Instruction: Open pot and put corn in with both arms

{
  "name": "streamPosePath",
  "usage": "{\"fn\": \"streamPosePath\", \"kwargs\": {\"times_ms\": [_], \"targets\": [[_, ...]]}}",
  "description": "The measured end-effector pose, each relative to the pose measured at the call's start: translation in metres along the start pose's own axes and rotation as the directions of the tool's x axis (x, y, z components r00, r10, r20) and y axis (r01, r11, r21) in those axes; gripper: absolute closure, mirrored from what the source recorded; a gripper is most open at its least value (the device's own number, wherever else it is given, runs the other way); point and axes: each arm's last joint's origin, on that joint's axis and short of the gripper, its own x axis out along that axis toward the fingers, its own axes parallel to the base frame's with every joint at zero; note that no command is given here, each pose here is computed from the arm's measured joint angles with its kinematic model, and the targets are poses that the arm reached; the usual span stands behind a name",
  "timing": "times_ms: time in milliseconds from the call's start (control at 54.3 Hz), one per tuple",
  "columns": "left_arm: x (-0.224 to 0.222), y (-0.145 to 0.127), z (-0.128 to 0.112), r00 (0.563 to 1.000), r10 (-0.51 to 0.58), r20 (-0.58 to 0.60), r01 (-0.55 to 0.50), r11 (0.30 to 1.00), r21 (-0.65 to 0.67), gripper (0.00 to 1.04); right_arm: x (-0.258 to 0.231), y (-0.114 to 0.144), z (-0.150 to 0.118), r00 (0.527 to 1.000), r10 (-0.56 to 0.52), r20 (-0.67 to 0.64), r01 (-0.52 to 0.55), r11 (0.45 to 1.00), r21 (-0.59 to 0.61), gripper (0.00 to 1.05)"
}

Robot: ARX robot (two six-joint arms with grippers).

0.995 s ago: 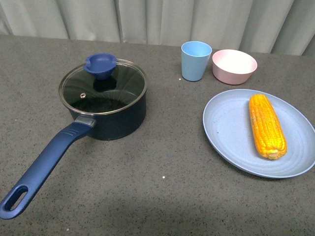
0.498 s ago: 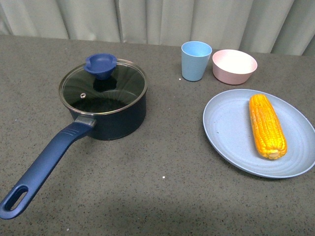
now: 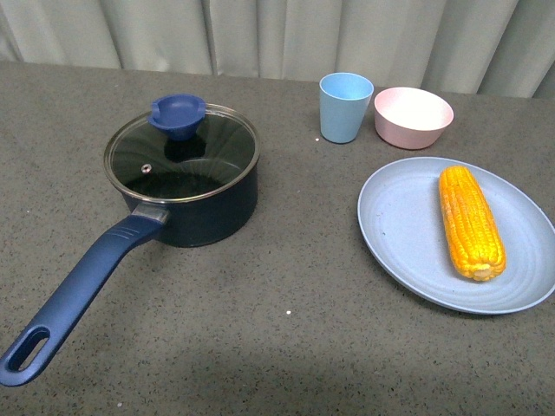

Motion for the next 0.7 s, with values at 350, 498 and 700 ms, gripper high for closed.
{"fn": "streamPosePath", "kwargs": {"times_ms": [350, 498, 700], "targets": [[0.0, 0.0, 0.0, 1.0, 0.0, 0.0, 0.0, 1.0, 0.0, 0.06, 0.0, 0.0, 0.0, 1.0, 0.0, 0.0, 0.0, 1.0, 0.0, 0.09], [0.0, 0.0, 0.0, 1.0, 0.0, 0.0, 0.0, 1.0, 0.0, 0.06, 0.0, 0.0, 0.0, 1.0, 0.0, 0.0, 0.0, 1.0, 0.0, 0.09], [0.0, 0.0, 0.0, 1.0, 0.0, 0.0, 0.0, 1.0, 0.0, 0.06, 0.0, 0.0, 0.0, 1.0, 0.0, 0.0, 0.0, 1.0, 0.0, 0.09]]}}
